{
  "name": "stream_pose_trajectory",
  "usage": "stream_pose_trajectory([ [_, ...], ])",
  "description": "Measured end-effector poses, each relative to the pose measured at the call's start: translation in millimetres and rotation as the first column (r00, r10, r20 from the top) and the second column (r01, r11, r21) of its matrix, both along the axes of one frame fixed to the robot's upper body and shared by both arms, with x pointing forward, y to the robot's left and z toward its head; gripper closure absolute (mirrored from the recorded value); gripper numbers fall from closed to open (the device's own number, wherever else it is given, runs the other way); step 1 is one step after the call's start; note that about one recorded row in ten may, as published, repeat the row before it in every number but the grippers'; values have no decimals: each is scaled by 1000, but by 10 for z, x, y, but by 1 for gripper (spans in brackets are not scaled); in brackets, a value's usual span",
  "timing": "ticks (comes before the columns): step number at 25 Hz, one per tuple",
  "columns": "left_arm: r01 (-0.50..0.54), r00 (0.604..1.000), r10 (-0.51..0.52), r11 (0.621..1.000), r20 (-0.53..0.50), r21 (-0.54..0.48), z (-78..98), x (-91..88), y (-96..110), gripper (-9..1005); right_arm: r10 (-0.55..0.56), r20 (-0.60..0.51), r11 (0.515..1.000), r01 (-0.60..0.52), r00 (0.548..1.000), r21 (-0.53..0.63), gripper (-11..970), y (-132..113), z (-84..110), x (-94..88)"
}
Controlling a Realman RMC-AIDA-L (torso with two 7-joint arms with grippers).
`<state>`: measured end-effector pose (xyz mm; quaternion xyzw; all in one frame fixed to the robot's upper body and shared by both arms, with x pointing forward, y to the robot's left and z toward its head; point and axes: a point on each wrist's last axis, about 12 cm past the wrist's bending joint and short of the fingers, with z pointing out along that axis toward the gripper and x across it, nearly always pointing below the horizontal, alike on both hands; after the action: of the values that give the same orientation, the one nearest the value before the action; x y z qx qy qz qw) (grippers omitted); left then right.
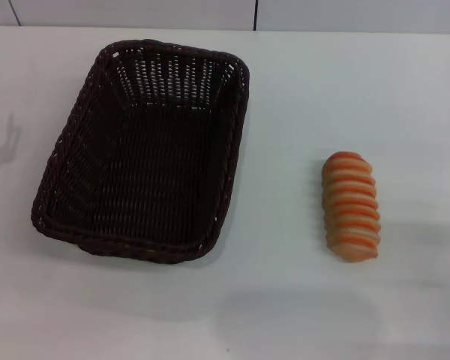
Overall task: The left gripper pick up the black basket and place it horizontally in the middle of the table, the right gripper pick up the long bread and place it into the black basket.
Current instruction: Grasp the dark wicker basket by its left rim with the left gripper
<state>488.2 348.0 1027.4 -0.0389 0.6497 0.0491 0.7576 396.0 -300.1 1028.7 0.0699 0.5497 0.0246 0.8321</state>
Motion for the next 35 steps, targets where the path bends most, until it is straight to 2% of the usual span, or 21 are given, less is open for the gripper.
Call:
stream_pose_trajectory([
  [8, 11, 1000, -11, 1000, 2, 0, 4, 7, -20, 210, 0, 0, 1000, 0, 1000, 7, 145, -11, -4, -22],
  [9, 57, 998, -56, 996, 13, -64, 15, 17, -59, 210, 1, 0, 1000, -1, 1000, 6, 146, -11, -4, -22],
  [11, 84, 996, -83, 992, 20, -89, 36, 39, -75, 210, 1, -1, 1000, -1, 1000, 5, 146, -12, -5, -23],
  [13, 145, 989, -143, 985, 31, -92, 130, 149, -104, 210, 2, 0, 1000, -2, 1000, 5, 147, -12, -4, -22],
  [14, 145, 989, -143, 985, 31, -92, 130, 149, -104, 210, 2, 0, 1000, -2, 1000, 5, 147, -12, -4, -22],
  [15, 179, 984, -177, 980, 29, -84, 213, 237, -119, 210, 3, 1, 1000, -3, 1000, 4, 147, -13, -2, -18],
  [16, 179, 984, -177, 980, 29, -84, 213, 237, -119, 210, 3, 1, 1000, -3, 1000, 4, 148, -13, -2, -18],
  [18, 215, 977, -214, 973, 17, -82, 328, 339, -137, 210, 9, -1, 1000, -9, 1000, 4, 148, -11, -3, -15],
  [20, 271, 960, -275, 960, -51, -66, 492, 473, -164, 210, 14, -2, 1000, -14, 1000, 3, 149, -5, -4, -13],
  [21, 271, 960, -275, 960, -51, -66, 492, 473, -164, 210, 14, -2, 1000, -14, 1000, 3, 149, -5, -4, -13],
  [25, 299, 945, -298, 954, -133, -12, 846, 554, -237, 210, 15, -2, 1000, -15, 1000, 3, 150, -6, -4, -11],
  [26, 299, 945, -298, 954, -133, -12, 846, 554, -237, 210, 15, -2, 1000, -15, 1000, 3, 151, -6, -4, -11],
  [27, 302, 941, -293, 953, -171, 24, 988, 568, -301, 210, 16, -3, 1000, -16, 1000, 4, 151, -5, -5, -10],
  [28, 302, 941, -293, 953, -171, 24, 988, 568, -301, 210, 16, -3, 1000, -16, 1000, 4, 151, -5, -5, -10],
  [30, 291, 928, -250, 950, -275, 117, 1132, 585, -421, 210, 17, -6, 1000, -17, 1000, 3, 152, -5, -7, 0],
  [31, 291, 928, -250, 950, -275, 117, 1132, 585, -421, 209, 17, -6, 1000, -17, 1000, 3, 152, -5, -7, 0],
  [33, 280, 915, -209, 945, -346, 167, 1212, 604, -498, 209, 17, -6, 1000, -17, 1000, 2, 153, -8, -5, 8],
  [35, 274, 875, -154, 939, -459, 208, 1327, 653, -603, 209, 19, -5, 1000, -19, 1000, -1, 153, -11, -3, 18],
])
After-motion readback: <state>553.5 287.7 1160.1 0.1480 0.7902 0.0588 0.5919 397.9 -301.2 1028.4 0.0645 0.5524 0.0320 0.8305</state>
